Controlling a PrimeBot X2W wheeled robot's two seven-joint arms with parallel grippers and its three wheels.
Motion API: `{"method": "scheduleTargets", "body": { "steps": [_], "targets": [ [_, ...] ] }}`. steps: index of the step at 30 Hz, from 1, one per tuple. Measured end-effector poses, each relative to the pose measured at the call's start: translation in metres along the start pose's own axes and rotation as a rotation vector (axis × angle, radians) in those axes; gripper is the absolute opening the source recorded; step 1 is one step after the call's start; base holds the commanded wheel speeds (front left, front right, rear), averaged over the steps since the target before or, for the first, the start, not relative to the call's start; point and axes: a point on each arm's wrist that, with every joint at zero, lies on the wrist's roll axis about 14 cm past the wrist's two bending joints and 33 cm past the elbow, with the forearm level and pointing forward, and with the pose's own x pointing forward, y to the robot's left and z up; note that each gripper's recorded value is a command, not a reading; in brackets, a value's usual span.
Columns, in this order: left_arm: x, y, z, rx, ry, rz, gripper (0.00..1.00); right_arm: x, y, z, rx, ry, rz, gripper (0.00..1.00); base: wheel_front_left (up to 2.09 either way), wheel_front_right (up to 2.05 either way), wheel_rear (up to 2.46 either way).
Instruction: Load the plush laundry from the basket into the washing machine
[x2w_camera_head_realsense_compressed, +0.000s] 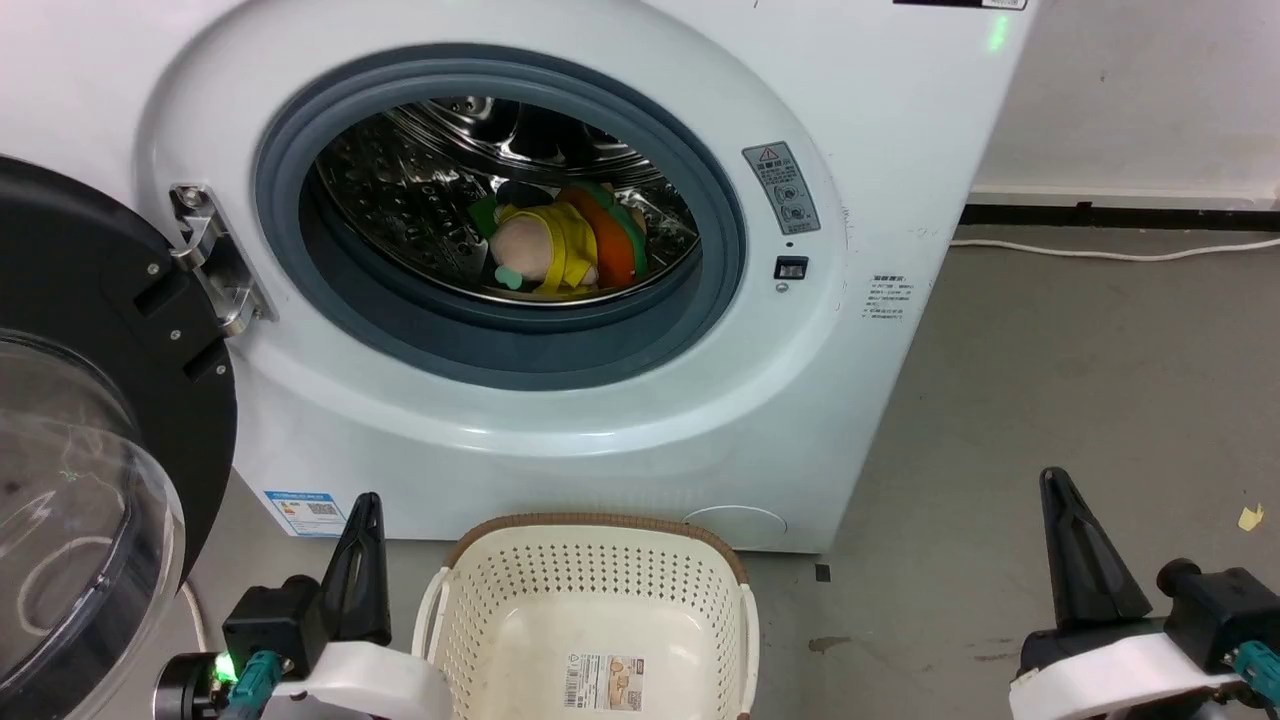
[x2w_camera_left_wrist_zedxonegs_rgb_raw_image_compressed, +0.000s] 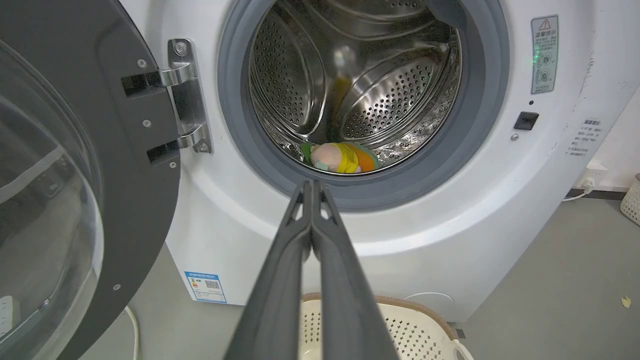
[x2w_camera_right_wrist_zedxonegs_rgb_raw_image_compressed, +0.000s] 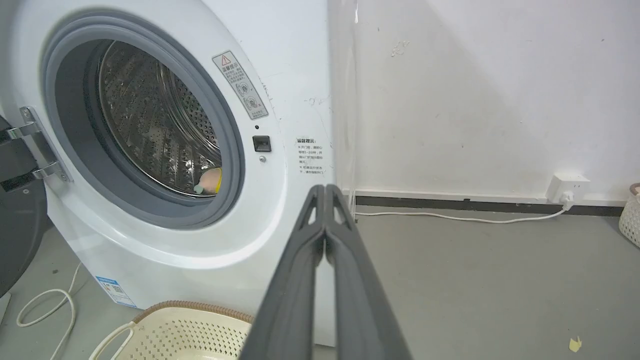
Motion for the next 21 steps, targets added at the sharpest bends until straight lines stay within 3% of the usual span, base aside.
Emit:
{"method": "scheduleTargets", "body": {
  "steps": [21],
  "targets": [
    [0.0004,-0.0018,0.0037,0.034,0.016,-0.012,0.00,-0.0008,0.0048,-0.0030,-0.030,0.041,0.017,0.00,0.00,0.00,0.00]
  ]
}}
